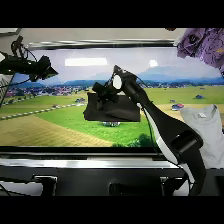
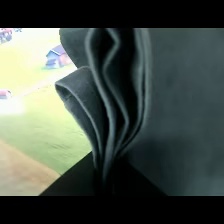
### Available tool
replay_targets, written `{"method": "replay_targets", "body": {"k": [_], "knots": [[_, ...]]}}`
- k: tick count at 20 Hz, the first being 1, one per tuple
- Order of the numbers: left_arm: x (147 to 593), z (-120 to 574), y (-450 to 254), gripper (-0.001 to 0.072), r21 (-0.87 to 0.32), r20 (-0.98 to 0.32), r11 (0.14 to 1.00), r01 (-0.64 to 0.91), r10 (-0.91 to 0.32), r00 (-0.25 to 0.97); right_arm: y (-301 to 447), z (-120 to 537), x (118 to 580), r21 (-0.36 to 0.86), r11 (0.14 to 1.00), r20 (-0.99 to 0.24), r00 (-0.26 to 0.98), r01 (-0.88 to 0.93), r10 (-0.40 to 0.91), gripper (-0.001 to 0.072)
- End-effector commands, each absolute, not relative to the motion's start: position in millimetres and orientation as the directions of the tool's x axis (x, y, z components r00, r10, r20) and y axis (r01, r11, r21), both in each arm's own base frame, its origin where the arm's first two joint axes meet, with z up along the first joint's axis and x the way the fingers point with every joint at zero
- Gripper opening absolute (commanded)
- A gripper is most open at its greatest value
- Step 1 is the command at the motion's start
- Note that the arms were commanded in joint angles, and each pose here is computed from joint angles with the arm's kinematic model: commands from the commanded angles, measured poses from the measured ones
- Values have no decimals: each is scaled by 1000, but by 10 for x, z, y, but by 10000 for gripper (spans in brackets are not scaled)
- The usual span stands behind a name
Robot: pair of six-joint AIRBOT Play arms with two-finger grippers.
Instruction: Fold the clothes and pants, and hang the long-sleeved shirts on hangers.
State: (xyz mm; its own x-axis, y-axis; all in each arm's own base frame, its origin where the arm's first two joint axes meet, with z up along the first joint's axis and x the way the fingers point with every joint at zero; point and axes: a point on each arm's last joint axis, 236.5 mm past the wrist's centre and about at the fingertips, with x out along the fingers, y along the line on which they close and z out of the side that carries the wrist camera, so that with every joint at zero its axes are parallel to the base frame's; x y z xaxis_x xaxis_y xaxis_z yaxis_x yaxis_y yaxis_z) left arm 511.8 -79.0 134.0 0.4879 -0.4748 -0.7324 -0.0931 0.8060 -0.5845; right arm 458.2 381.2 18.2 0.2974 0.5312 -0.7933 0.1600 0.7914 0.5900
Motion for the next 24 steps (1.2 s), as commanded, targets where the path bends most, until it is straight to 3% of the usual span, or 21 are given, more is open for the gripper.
{"method": "replay_targets", "body": {"k": [1,2,5,8,9,13,19,24], "knots": [[5112,1342,-749,20,-579,-734,810,-89,-471,488,4018,106,4705,638,756,-749,346,146,565,41],[5111,1341,-749,20,-576,-735,813,-81,-471,488,4040,84,4736,646,749,-741,354,147,570,51],[5111,1341,-748,20,-574,-735,815,-79,-471,488,4081,-30,4732,640,759,-744,341,118,574,232],[5113,1340,-746,20,-574,-735,815,-77,-471,489,4121,87,4673,641,767,-728,320,5,606,557],[5114,1340,-748,20,-574,-734,815,-77,-471,489,4078,183,4657,634,773,-727,318,-31,609,587],[5114,1342,-736,20,-574,-734,815,-79,-470,490,3335,621,4732,577,814,-762,310,-75,569,589],[5137,1342,-553,20,-574,-734,812,-108,-452,506,1143,747,4901,464,886,-847,296,8,442,585],[5150,1342,-418,21,-574,-734,809,-129,-439,518,702,43,4704,715,678,-696,264,168,668,577]]}}
